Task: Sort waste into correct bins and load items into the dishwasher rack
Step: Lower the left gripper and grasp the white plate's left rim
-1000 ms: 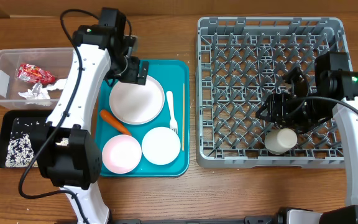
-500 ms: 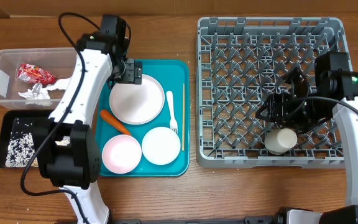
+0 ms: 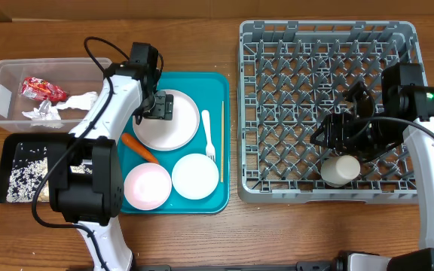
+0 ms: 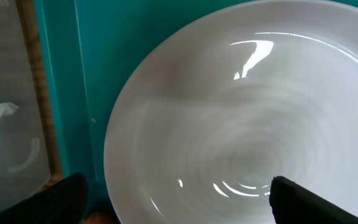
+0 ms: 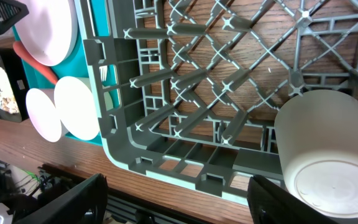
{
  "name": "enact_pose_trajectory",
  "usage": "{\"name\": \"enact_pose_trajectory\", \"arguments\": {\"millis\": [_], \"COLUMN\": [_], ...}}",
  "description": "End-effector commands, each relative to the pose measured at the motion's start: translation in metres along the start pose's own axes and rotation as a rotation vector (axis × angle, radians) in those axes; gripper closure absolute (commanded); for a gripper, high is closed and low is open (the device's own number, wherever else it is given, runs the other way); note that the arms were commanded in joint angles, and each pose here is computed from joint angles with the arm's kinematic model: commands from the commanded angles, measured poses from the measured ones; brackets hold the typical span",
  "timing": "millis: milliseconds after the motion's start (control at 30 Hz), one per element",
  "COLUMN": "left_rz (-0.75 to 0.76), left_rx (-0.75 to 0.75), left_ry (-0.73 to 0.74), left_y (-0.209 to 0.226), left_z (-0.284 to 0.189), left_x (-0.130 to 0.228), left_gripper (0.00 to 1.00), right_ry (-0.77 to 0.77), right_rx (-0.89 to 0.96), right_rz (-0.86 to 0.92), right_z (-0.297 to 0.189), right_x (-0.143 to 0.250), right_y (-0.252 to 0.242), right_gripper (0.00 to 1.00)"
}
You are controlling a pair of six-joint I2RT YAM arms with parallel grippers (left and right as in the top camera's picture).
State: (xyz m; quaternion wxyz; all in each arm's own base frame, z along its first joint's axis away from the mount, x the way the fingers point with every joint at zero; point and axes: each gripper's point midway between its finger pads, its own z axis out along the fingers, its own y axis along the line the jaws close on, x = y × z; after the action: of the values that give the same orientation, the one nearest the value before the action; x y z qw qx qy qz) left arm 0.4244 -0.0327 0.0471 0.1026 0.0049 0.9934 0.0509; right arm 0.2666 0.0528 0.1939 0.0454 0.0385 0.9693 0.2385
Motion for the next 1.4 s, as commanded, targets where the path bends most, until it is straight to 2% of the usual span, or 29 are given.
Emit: {"name": "enact_pose_trajectory", "arguments": {"millis": [0, 200, 333, 533, 700, 767, 933, 1167, 1367], "left_rz": [-0.008, -0.024, -0.038, -0.044, -0.044, -0.044, -0.043, -0.043, -0.045], "left_rx": [-0.026, -0.030, 0.019, 0.116, 0.122, 0.122, 0.097, 0.078, 0.081], "left_ry": [0.037, 0.064, 0.067, 0.063, 0.064, 0.066, 0.057, 0.048, 0.029], "left_y": [0.012, 0.019, 0.015, -0.001, -0.003, -0.003, 0.001, 0.004, 0.005], "left_z": [0.015, 0.023, 0.029, 0.034, 0.045, 0.047, 0.047, 0.044, 0.030], "left_x": [0.013, 0.023, 0.026, 0.028, 0.035, 0.038, 0.035, 0.031, 0.016], "left_gripper": [0.05, 0.06, 0.07, 0.16, 0.19, 0.27, 0.66, 0.96, 0.96], "right_ry": [-0.012, -0.012, -0.012, -0.012, -0.012, -0.012, -0.013, -0.012, -0.013], "right_rx": [0.008, 0.020, 0.020, 0.020, 0.020, 0.020, 0.020, 0.020, 0.020], "right_rz": [-0.013, -0.013, -0.013, -0.013, -0.013, -0.013, -0.013, -0.013, -0.013], "right_z": [-0.003, -0.003, -0.003, -0.003, -0.003, -0.003, -0.003, -0.003, -0.003], "right_x": [-0.001, -0.001, -0.001, -0.001, -0.001, -0.001, -0.002, -0.001, -0.002], "right_y": [0.000, -0.002, -0.002, -0.002, -0.002, -0.002, -0.002, -0.002, -0.002], "right_gripper": [0.24, 0.24, 0.24, 0.24, 0.24, 0.24, 0.24, 0.24, 0.24]}}
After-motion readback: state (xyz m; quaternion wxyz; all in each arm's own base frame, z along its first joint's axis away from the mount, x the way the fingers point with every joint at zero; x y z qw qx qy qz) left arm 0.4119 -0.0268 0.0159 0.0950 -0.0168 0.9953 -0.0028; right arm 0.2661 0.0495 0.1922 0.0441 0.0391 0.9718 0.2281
